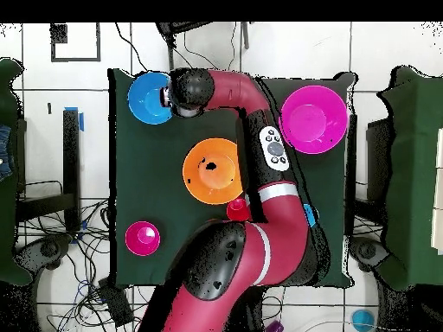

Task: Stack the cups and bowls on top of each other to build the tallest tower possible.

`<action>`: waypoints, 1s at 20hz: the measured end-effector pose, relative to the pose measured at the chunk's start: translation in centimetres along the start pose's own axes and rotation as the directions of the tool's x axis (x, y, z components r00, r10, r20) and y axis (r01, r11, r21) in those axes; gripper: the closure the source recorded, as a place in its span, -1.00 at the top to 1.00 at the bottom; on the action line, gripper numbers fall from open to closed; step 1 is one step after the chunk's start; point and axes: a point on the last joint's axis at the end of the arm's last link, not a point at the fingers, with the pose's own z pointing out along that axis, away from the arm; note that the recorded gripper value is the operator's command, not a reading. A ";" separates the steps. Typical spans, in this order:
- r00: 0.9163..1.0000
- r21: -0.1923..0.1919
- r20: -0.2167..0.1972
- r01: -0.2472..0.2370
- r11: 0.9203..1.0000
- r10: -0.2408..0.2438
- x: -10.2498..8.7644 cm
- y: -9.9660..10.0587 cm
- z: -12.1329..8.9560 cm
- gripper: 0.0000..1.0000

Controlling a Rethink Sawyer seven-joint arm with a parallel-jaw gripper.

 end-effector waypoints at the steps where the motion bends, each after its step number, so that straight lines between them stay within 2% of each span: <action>1: 1.000 -0.001 -0.001 0.000 1.000 0.000 0.0 0.0 0.1 1.00; 16: 1.000 -0.010 -0.007 0.003 1.000 -0.003 0.3 0.5 0.3 1.00; 17: 1.000 -0.010 -0.007 0.003 1.000 -0.004 0.3 0.5 0.3 -1.00; 20: 1.000 -0.010 -0.007 0.004 1.000 -0.004 0.3 0.5 0.3 -1.00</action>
